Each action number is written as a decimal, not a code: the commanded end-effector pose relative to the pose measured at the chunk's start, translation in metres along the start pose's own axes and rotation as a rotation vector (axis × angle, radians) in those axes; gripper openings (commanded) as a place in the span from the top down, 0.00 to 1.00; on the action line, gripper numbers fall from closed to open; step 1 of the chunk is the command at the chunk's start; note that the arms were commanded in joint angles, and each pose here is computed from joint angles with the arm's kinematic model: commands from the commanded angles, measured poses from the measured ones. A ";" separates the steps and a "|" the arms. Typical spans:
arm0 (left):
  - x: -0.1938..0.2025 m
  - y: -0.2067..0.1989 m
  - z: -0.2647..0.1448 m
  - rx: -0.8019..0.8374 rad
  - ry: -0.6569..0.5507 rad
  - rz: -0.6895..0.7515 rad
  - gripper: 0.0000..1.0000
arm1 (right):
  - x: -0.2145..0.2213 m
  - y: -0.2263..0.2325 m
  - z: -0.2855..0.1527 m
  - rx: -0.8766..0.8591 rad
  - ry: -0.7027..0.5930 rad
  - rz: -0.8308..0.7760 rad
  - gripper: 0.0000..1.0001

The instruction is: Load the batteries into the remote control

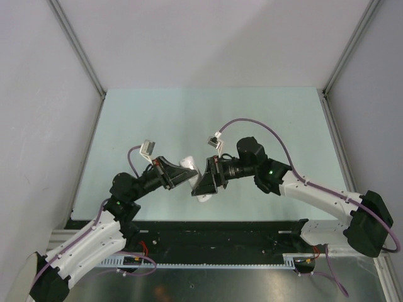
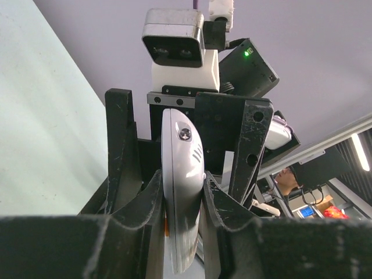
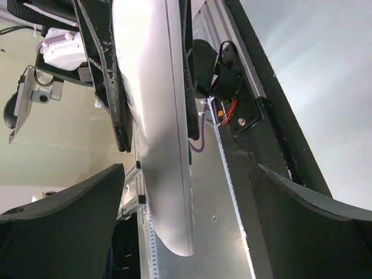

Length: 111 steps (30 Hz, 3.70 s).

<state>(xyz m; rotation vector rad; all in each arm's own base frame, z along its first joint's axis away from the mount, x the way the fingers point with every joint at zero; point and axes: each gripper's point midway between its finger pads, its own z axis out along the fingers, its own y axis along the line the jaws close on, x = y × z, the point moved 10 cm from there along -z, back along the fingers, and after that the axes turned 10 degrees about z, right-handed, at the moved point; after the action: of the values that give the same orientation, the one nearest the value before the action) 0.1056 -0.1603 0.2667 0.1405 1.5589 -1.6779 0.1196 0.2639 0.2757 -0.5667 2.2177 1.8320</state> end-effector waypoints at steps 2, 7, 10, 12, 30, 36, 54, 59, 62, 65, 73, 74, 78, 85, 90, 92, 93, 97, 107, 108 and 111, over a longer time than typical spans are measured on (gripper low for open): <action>-0.007 -0.012 0.000 0.071 -0.029 0.046 1.00 | -0.010 0.018 -0.008 -0.044 -0.052 -0.043 0.06; -0.005 -0.006 0.001 0.047 -0.034 0.055 1.00 | -0.014 0.016 -0.022 0.032 -0.141 -0.050 0.13; -0.004 -0.004 0.002 0.046 -0.018 0.064 1.00 | -0.017 0.016 -0.028 0.045 -0.172 -0.059 0.17; -0.004 -0.004 0.004 0.048 -0.003 0.070 1.00 | -0.015 0.015 -0.025 0.010 -0.118 -0.033 0.20; -0.005 -0.003 0.004 0.043 -0.012 0.075 0.72 | -0.013 0.011 -0.016 -0.026 -0.055 -0.056 1.00; -0.005 0.021 -0.005 -0.089 -0.088 0.057 0.02 | -0.025 0.008 -0.047 0.223 -0.144 -0.069 1.00; 0.001 0.046 -0.046 -0.436 -0.218 0.070 0.01 | -0.089 -0.160 -0.023 1.971 -0.238 -0.254 1.00; 0.004 0.043 -0.050 -0.419 -0.210 0.060 0.02 | -0.102 -0.187 0.011 2.052 -0.126 -0.324 1.00; 0.004 0.040 -0.051 -0.408 -0.213 0.071 0.02 | -0.108 -0.196 0.023 2.030 -0.110 -0.305 1.00; 0.004 0.038 -0.051 -0.398 -0.213 0.084 0.02 | -0.105 -0.207 0.032 1.963 -0.062 -0.262 0.91; 0.009 0.046 -0.053 -0.432 -0.190 0.064 0.01 | -0.095 -0.213 0.047 1.848 0.014 -0.221 0.49; 0.010 0.046 -0.053 -0.427 -0.186 0.064 0.01 | -0.094 -0.211 0.049 1.837 0.015 -0.223 0.41; 0.011 0.047 -0.053 -0.430 -0.180 0.063 0.01 | -0.090 -0.203 0.057 1.789 0.012 -0.232 0.24; 0.010 0.045 -0.053 -0.424 -0.182 0.069 0.00 | -0.094 -0.162 0.072 1.639 -0.083 -0.223 0.19; 0.006 0.038 -0.052 -0.411 -0.194 0.082 0.00 | -0.106 -0.115 0.055 1.500 -0.195 -0.196 0.18; 0.005 0.037 -0.052 -0.409 -0.199 0.085 0.00 | -0.103 -0.118 0.041 1.468 -0.196 -0.149 0.18; 0.004 0.037 -0.053 -0.409 -0.203 0.087 0.00 | -0.106 -0.104 0.028 1.429 -0.246 -0.138 0.18; 0.007 0.042 -0.053 -0.431 -0.200 0.070 0.00 | -0.095 -0.133 -0.012 1.363 -0.343 -0.055 0.28; 0.005 0.048 -0.054 -0.534 -0.146 0.147 0.02 | -0.078 -0.130 -0.045 1.209 -0.507 -0.008 0.47; 0.002 0.051 -0.055 -0.576 -0.144 0.181 0.01 | -0.078 -0.124 -0.048 1.169 -0.549 -0.016 0.45; -0.006 0.061 -0.056 -0.779 -0.103 0.216 0.00 | -0.063 -0.096 -0.065 1.026 -0.640 -0.053 0.37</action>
<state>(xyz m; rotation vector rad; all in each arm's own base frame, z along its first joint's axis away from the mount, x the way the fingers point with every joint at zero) 0.1101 -0.1115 0.2000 -0.1729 1.8472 -1.0805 0.2342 0.2020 0.1739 0.0708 2.4711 0.2075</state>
